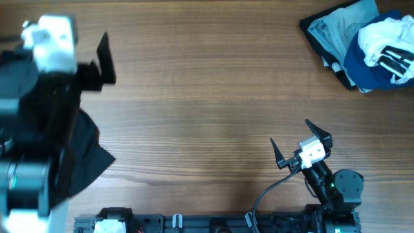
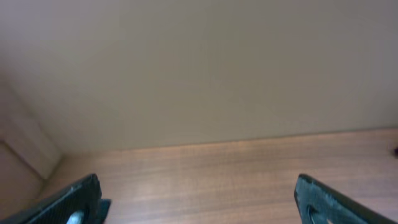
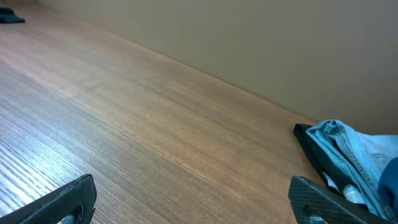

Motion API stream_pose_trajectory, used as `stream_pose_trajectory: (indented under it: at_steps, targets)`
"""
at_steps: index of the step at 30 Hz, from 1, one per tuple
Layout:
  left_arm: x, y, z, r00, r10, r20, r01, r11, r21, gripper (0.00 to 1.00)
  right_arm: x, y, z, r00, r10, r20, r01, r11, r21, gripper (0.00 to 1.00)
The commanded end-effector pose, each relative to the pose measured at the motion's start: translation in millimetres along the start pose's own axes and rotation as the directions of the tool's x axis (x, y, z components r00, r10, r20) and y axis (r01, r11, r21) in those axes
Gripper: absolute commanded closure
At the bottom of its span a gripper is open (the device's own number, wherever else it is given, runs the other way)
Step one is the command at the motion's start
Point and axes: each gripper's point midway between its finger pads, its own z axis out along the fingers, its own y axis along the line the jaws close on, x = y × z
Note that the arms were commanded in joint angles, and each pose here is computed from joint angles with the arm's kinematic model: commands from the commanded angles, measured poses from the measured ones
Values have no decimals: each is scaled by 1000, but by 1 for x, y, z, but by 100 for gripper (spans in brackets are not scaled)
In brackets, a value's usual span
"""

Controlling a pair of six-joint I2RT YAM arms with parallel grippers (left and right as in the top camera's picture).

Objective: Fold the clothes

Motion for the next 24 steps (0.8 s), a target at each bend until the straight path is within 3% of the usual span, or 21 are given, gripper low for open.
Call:
stream_pose_trajectory:
  at_steps: [1, 8, 14, 20, 24]
  targets:
    - [-9, 9, -53, 998, 11, 61, -9, 999, -31, 0, -5, 3, -1, 1000, -9, 19, 10, 1000, -16, 0]
    - [4, 13, -149, 989, 7, 148, -1, 999, -40, 0, -5, 3, -1, 1000, -9, 19, 10, 1000, -16, 0]
    - [38, 12, -218, 981, -2, 194, 9, 999, -34, 0, -5, 3, -1, 1000, -9, 19, 10, 1000, -16, 0]
    - [67, 9, -260, 956, -6, 294, 15, 999, -29, 0, -5, 3, -1, 1000, -9, 19, 9, 1000, -16, 0]
    - [99, 5, -260, 951, -4, 309, 16, 999, -36, 0, -5, 3, -1, 1000, -9, 19, 10, 1000, -16, 0]
